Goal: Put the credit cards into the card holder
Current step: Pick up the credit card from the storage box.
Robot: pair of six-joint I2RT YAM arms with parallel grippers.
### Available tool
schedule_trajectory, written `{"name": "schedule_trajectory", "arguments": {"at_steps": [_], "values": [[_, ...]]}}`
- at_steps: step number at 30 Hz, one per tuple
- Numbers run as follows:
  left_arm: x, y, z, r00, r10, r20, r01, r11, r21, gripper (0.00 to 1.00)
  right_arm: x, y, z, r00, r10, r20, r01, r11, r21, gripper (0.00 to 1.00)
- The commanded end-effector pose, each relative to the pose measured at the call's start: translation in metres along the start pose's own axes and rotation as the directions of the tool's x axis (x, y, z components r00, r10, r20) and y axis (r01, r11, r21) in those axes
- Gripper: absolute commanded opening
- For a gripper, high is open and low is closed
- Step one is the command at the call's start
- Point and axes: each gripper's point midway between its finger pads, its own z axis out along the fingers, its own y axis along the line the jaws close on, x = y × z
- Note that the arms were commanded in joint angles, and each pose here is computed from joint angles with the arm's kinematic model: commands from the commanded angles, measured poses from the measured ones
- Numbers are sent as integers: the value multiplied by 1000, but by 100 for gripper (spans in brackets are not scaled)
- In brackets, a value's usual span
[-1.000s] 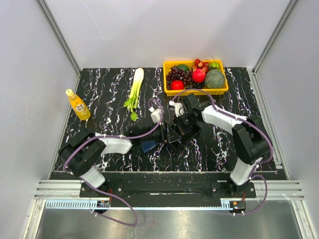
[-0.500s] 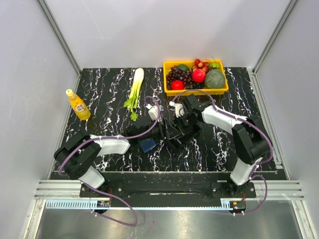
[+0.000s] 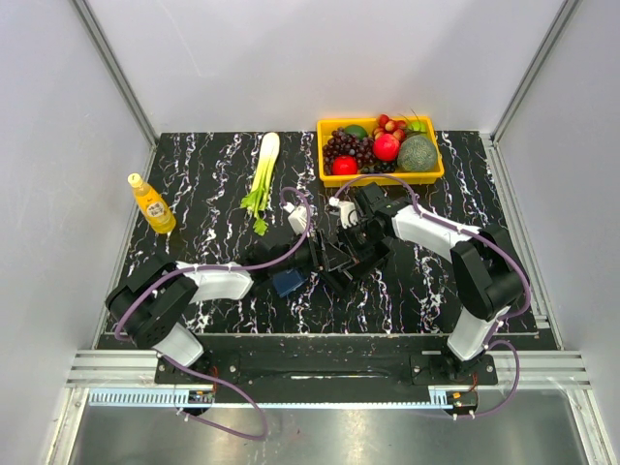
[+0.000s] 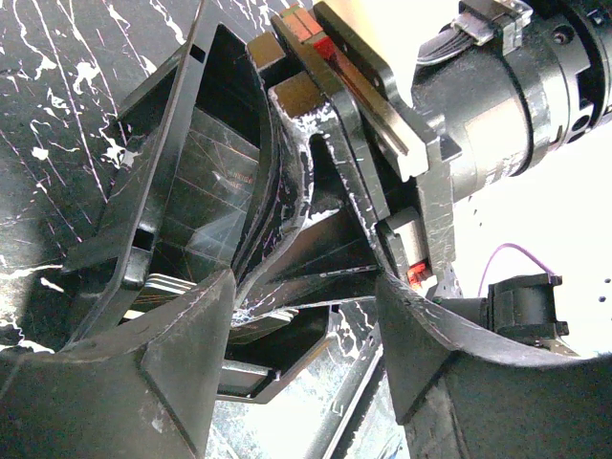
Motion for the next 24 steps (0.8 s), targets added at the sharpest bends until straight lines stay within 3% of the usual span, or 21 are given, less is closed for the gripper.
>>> {"name": "schedule_trajectory", "arguments": {"at_steps": [1,14,18,24], "values": [[-16,-11,-3,997,16,70,-19,999,35,64,-5,7,-5,1000,-8,27,8,1000,-12,14],[0,0,1,1000,-13,12,13,1000,17,58,-7,12,-6,999,-8,42,9,999,-44,19],[0,0,1,1000,-16,12,16,1000,20,58,-2,12,-2,1000,4,26,-2,998,-55,9],[0,-1,1,1000,-14,10,14,1000,21,58,-5,15,-6,999,-9,41,12,998,-67,4]]}}
